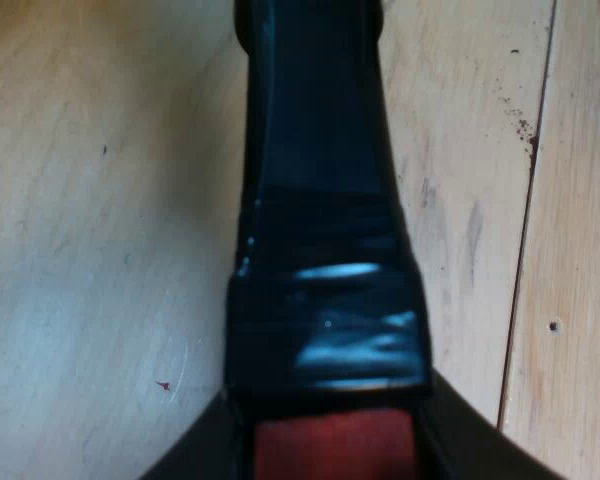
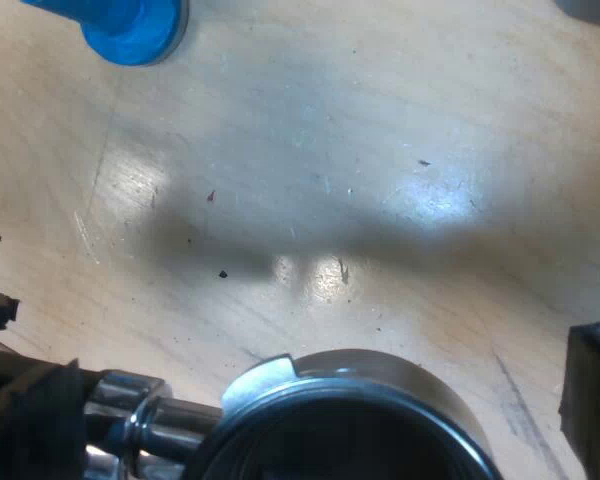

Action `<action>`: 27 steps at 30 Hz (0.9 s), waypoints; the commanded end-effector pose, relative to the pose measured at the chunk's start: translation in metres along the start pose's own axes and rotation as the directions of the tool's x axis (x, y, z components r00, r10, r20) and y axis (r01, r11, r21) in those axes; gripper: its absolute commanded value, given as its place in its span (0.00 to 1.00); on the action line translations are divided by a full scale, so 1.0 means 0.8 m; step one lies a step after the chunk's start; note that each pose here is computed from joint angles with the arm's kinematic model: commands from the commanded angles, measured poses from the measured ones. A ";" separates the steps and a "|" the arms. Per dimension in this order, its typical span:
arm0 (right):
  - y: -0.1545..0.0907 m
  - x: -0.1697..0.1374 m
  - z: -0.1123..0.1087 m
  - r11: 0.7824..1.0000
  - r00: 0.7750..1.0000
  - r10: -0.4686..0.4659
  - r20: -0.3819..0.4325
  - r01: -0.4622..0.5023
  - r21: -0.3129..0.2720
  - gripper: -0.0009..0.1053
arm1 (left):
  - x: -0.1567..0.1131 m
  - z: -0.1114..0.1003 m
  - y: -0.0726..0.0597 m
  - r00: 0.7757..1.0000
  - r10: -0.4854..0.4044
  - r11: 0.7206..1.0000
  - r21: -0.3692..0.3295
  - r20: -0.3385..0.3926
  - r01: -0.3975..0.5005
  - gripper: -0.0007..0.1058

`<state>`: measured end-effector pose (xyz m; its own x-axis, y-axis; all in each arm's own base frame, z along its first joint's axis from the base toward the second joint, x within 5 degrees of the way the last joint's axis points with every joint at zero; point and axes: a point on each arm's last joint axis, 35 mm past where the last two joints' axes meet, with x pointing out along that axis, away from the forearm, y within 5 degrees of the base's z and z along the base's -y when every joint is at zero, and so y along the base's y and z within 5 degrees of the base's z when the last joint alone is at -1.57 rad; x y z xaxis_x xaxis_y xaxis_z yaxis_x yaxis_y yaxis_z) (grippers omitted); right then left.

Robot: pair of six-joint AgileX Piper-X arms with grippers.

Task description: Put the handle in the coffee machine

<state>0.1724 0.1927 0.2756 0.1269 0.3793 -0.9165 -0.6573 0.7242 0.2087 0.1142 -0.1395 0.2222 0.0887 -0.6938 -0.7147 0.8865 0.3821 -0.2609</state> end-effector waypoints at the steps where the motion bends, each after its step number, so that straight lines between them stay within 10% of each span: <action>1: 0.002 -0.006 0.002 1.000 1.000 0.013 0.016 -0.013 -0.011 1.00 | -0.008 0.015 -0.004 0.997 -0.018 0.999 0.045 0.076 0.014 0.01; 27: 0.006 -0.081 -0.012 0.988 0.952 -0.101 0.290 0.131 -0.085 1.00 | -0.039 0.005 0.018 0.992 0.043 0.997 -0.071 0.118 -0.034 0.01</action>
<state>0.1546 0.1664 0.3267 0.3799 0.4451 -0.8109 -0.6880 0.7219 0.0739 0.1239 -0.1253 0.2251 0.1206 -0.7073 -0.6966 0.8500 0.4360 -0.2955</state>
